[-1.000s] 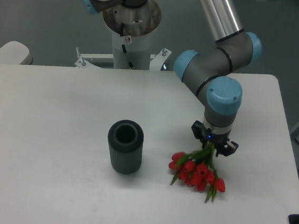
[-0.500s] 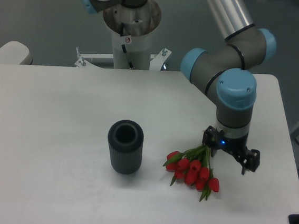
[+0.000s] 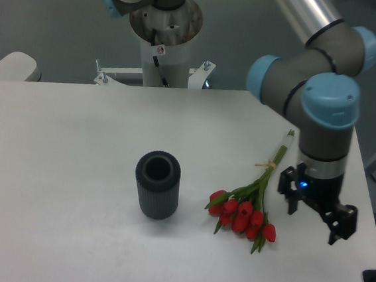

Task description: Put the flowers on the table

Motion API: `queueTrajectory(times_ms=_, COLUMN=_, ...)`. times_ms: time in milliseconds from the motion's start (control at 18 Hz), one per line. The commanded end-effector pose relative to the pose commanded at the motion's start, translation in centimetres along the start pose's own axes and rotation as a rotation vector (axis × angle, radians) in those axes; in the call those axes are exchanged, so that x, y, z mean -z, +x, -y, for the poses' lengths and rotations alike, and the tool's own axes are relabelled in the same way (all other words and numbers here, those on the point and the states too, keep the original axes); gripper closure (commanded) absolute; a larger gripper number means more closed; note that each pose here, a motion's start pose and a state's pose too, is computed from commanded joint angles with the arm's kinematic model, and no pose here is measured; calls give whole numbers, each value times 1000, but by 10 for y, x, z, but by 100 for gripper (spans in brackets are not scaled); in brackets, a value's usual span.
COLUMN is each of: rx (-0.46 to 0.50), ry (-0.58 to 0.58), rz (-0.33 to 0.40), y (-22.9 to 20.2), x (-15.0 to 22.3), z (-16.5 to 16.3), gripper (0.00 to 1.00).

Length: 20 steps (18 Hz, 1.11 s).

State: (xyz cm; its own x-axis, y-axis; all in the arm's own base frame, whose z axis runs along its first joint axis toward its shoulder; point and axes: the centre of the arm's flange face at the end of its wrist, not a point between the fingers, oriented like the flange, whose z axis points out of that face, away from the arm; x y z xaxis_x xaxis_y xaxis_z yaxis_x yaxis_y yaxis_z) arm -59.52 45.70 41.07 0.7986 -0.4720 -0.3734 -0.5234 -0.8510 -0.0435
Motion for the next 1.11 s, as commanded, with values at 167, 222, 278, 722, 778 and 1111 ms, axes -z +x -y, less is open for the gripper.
queueTrajectory(times_ms=167, rx=-91, ry=23, rz=-18, y=-4, x=5, z=-30, gripper=0)
queueTrajectory(times_ms=222, rx=-128, ry=29, rz=-23, y=-4, x=4, z=-40, gripper=0)
queueTrajectory(times_ms=278, rx=-159, ry=27, rz=-28, y=-4, x=3, z=-47, gripper=0)
queueTrajectory(times_ms=722, rx=-202, ry=29, rz=-35, y=2, x=0, z=-62, gripper=0)
queueTrajectory(times_ms=778, rx=-202, ry=28, rz=-34, y=2, x=0, z=-62, gripper=0)
queueTrajectory(times_ms=1111, rx=-201, ry=31, rz=-45, y=7, x=-6, z=-59, gripper=0)
